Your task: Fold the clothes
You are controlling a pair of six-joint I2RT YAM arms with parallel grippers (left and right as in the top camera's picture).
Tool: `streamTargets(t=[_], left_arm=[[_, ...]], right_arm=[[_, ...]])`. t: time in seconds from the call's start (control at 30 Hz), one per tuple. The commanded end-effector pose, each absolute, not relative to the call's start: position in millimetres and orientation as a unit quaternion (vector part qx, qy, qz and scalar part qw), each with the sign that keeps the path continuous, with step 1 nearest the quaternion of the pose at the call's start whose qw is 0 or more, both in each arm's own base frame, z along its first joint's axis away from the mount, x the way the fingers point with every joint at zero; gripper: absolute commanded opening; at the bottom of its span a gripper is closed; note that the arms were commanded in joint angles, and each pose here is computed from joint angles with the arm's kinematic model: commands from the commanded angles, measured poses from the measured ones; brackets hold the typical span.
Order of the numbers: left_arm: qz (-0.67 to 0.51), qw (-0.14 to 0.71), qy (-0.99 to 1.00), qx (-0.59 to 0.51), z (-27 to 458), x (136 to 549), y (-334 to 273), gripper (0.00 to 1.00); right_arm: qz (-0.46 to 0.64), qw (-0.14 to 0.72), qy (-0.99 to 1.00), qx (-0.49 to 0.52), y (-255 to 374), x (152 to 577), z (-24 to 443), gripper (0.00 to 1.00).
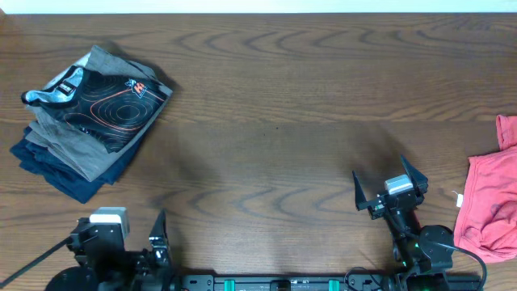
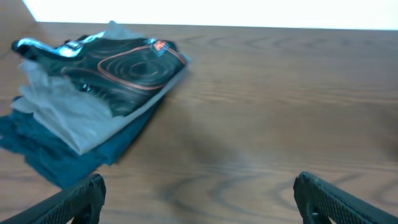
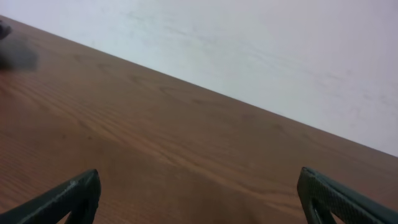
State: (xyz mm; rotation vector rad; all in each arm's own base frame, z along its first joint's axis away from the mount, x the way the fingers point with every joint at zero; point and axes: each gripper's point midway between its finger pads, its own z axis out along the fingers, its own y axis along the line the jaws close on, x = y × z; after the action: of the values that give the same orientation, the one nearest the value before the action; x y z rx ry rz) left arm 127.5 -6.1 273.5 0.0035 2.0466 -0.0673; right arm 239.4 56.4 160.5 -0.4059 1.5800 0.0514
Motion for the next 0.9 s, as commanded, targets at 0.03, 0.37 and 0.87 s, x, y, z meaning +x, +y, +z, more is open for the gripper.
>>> streamTargets(t=[0.03,0.37,0.87], left_arm=[[-0.001,0.534,0.846,0.010,239,143,-1,0.98],[-0.024,0.590,0.807,-0.018,169,207,-5,0.98],[-0.029,0.651,0.758,-0.017,137,244,-7,0.98]], right_arm=[[0.025,0.686,0.702,-0.191,60,238,161,0.99],[0.025,0.686,0.701,-0.191,60,238,161,0.99],[0.025,0.686,0.701,-0.191,60,238,161,0.99]])
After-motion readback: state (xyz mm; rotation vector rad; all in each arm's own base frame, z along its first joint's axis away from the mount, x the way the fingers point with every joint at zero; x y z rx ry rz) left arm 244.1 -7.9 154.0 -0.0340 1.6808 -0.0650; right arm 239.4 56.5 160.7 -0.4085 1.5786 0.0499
